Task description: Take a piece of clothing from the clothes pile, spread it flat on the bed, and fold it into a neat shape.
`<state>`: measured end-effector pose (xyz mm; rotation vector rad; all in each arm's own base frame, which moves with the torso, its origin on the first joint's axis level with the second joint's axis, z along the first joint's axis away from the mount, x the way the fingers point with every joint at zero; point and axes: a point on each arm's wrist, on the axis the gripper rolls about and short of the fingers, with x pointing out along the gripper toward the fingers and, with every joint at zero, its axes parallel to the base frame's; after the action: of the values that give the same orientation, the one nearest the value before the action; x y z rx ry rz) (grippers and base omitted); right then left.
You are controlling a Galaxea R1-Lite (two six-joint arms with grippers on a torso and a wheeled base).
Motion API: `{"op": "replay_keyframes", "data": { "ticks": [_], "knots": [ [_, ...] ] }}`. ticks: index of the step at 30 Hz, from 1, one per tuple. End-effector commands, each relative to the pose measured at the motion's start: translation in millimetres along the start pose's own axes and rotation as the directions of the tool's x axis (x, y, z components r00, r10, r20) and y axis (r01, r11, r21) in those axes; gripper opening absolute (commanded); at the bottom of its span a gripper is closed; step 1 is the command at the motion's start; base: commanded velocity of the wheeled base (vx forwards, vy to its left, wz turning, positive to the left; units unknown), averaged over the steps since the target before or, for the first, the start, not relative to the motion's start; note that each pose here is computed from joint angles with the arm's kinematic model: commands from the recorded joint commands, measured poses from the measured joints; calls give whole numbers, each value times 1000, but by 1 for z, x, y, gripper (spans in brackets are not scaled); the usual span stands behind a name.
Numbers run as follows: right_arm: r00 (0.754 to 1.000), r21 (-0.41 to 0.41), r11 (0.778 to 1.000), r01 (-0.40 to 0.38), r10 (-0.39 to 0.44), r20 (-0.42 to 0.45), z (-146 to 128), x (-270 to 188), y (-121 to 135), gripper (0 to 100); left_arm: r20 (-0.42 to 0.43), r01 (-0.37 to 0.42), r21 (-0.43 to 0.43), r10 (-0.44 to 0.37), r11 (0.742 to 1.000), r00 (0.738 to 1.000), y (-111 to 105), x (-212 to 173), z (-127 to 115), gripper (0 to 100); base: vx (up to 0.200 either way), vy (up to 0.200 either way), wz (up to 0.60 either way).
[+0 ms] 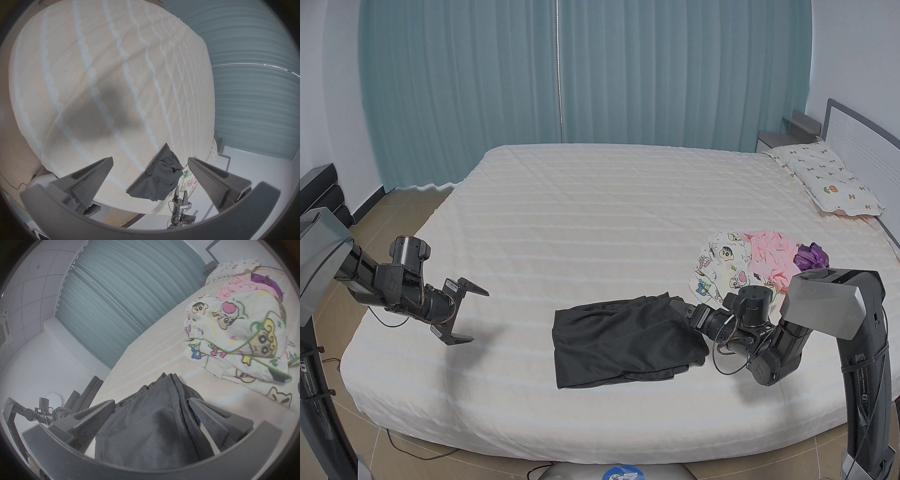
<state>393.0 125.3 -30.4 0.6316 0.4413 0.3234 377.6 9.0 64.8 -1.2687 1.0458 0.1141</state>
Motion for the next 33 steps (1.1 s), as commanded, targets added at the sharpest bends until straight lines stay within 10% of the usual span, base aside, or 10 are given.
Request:
{"op": "replay_keyframes", "data": {
  "ticks": [1, 18, 19, 33],
  "knots": [
    [1000, -45, 999, -13, 13, -2, 2, 12, 10, 100, -5, 1, 2, -1, 1000, 1000, 1, 0, -1, 100, 0, 0, 0],
    [997, -162, 986, 35, -45, -57, -6, 40, -4, 100, 0, -8, 8, 8, 1000, 1000, 3, 2, -1, 100, 0, 0, 0],
    [997, -162, 986, 35, -45, -57, -6, 40, -4, 0, 0, -8, 8, 8, 1000, 1000, 3, 2, -1, 100, 0, 0, 0],
    [997, -137, 987, 82, -83, -4, 6, 45, -8, 0, -1, -11, 9, 11, 1000, 1000, 3, 3, -1, 100, 0, 0, 0]
  ]
}}
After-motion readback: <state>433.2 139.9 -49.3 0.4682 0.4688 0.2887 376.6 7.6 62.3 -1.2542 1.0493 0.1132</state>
